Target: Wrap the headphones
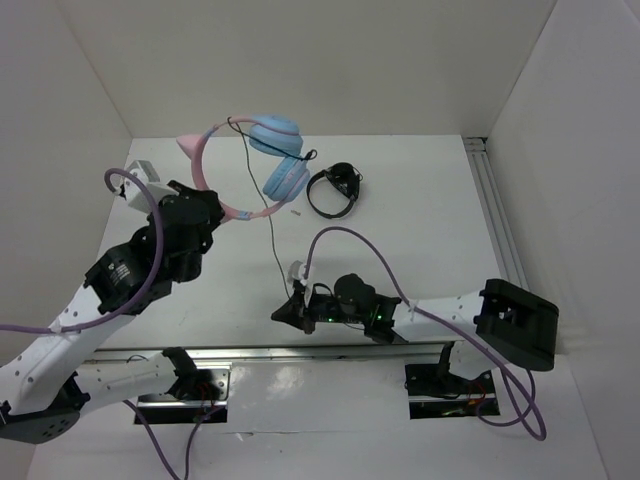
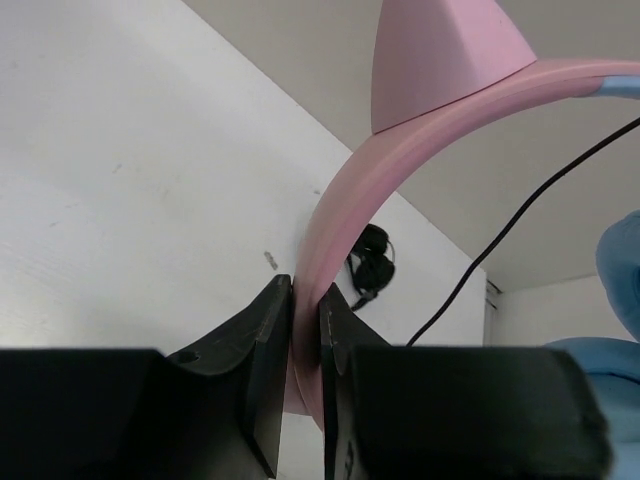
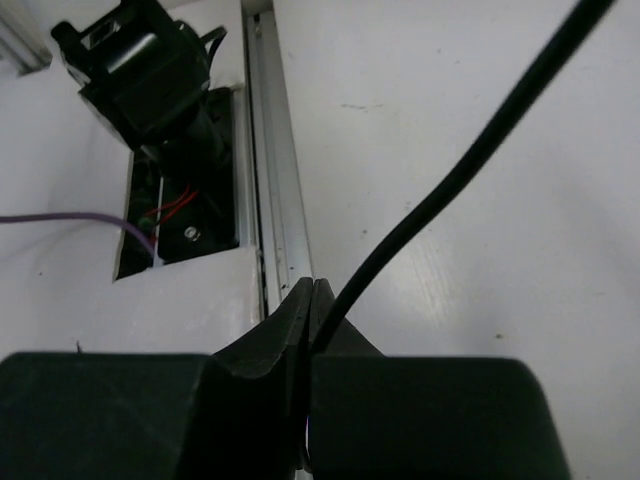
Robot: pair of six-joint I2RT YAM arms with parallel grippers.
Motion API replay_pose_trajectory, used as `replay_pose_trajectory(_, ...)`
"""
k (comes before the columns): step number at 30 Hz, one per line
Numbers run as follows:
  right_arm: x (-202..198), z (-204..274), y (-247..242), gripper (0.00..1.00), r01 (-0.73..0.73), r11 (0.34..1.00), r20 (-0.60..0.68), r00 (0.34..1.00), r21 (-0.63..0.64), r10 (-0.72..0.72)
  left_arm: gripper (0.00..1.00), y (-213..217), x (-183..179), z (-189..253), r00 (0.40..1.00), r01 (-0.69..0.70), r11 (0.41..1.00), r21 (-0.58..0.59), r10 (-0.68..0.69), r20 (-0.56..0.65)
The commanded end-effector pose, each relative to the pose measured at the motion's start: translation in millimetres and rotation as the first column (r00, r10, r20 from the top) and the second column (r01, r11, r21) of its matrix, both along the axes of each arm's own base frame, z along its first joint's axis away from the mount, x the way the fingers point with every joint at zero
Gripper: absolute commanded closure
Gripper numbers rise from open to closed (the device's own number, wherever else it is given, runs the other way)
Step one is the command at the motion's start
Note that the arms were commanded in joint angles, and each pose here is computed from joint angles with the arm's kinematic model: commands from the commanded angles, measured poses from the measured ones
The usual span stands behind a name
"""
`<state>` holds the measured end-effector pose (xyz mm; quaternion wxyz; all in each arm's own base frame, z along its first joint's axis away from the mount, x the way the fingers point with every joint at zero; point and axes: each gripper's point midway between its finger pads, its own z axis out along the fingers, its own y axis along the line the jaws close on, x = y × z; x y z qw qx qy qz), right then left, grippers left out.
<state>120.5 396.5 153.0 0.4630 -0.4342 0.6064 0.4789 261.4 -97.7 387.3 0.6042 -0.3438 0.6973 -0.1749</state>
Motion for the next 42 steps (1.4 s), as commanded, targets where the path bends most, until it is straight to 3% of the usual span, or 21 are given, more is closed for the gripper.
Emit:
replay_pose_trajectory(1,-13.7,10.3,20.9,1.0,-0.041,0.999,0.017,0.999,-0.025,0.042,1.0,26.0,1.7,22.6,0.983,-0.163,0.98,-0.113,0.171,0.065)
replay_pose_trajectory(4,-27.0,5.6,28.7,1.0,-0.058,0.996,0.042,0.997,-0.067,0.061,1.0,33.9,5.0,12.4,0.975,-0.213,0.974,-0.079,0.218,0.05)
replay_pose_trajectory(13,-72.8,39.5,26.7,1.0,-0.171,0.985,0.064,0.983,-0.003,0.171,1.0,65.2,22.7,-39.8,0.948,-0.302,0.941,0.151,0.313,-0.059)
replay_pose_trajectory(18,-71.6,75.9,18.2,1.0,-0.157,0.987,0.126,0.98,0.023,0.153,1.0,61.4,28.8,-85.3,0.936,-0.223,0.938,0.267,0.282,-0.21)
replay_pose_trajectory(24,-41.6,99.5,6.2,1.0,-0.001,0.998,0.241,0.97,-0.063,0.016,1.0,52.2,11.5,-131.0,0.888,-0.102,0.93,0.353,0.245,-0.39)
replay_pose_trajectory(31,-8.6,144.3,-12.0,1.0,0.167,0.986,0.381,0.913,-0.02,-0.147,1.0,30.2,-14.4,-163.3,0.874,0.059,0.907,0.418,0.156,-0.461)
replay_pose_trajectory(38,15.4,160.3,-23.7,1.0,0.253,0.966,0.459,0.865,-0.052,-0.202,1.0,4.0,-36.1,-168.8,0.873,0.269,0.859,0.435,-0.028,-0.486)
replay_pose_trajectory(42,30.4,179.2,-38.8,1.0,0.331,0.942,0.512,0.818,-0.05,-0.26,1.0,2.4,-44.7,-162.8,0.875,0.321,0.838,0.441,-0.085,-0.477)
